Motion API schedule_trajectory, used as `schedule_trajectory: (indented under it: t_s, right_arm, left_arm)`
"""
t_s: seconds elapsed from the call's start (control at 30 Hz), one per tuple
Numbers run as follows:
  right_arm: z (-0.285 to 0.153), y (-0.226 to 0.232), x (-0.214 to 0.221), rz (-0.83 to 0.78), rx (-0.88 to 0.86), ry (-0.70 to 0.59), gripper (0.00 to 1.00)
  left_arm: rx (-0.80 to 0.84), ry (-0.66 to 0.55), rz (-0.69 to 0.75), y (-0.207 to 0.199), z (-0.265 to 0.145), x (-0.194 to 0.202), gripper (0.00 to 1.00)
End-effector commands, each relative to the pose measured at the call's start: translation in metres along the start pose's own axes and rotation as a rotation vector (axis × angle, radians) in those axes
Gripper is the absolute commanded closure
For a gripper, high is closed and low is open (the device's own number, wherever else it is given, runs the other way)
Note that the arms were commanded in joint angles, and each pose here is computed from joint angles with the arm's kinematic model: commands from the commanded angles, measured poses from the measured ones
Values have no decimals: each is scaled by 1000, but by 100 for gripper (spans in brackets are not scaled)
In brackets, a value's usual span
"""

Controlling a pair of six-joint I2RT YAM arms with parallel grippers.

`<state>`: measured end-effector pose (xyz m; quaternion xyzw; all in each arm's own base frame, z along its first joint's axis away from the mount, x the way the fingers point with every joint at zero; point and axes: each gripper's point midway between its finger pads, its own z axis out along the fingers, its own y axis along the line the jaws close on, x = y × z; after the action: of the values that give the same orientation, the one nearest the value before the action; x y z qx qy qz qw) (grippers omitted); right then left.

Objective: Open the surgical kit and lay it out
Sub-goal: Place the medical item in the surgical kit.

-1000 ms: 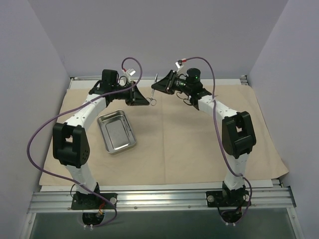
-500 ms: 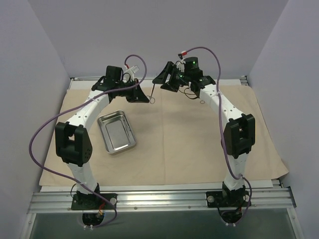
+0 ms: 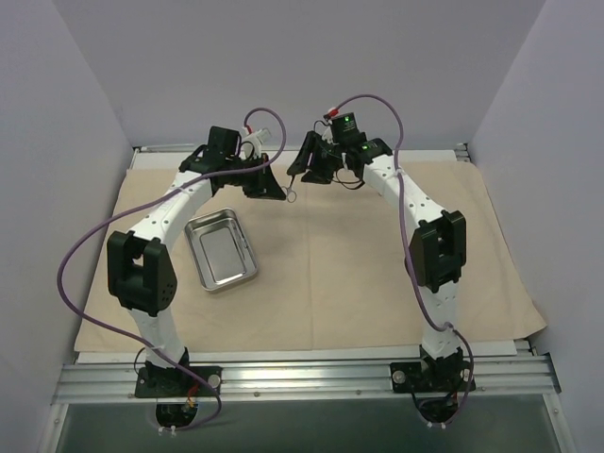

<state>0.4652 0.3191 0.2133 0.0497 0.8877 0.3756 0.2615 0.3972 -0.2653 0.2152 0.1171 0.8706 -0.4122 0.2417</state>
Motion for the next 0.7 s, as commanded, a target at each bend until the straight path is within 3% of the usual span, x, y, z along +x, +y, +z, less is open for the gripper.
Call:
schedule_trajectory:
  t_s: [0.0, 0.17, 0.27, 0.3, 0.33, 0.37, 0.4, 0.43, 0.5, 0.67]
  right_arm:
    - [-7, 6, -5, -19, 11, -10, 53]
    - [-3, 8, -3, -16, 1, 0, 65]
    - [-2, 11, -3, -7, -13, 5, 80]
    - [0, 11, -2, 3, -17, 9, 93]
    - [1, 11, -2, 11, -17, 13, 99]
    - [1, 10, -3, 24, -16, 13, 100]
    - [2, 7, -4, 43, -7, 13, 100]
    - [3, 3, -5, 81, 3, 12, 100]
    - [1, -14, -17, 145, 50, -17, 100]
    - [-11, -80, -41, 436, 230, -83, 100]
  left_arm:
    - [27, -46, 50, -14, -5, -19, 98]
    - [25, -34, 45, -13, -1, -17, 98]
    - [23, -27, 40, -12, 0, -16, 98]
    - [18, -28, 37, -12, 0, -17, 98]
    - [18, -31, 37, -13, 0, -19, 97]
    - [4, -16, 21, -9, 0, -16, 90]
    - [-15, -16, 21, -6, -1, -17, 62]
    - [-56, -32, 19, 2, -4, -21, 49]
    - [-100, -35, 1, 13, -11, -20, 34]
    - [-231, -107, -57, 56, -49, -25, 34]
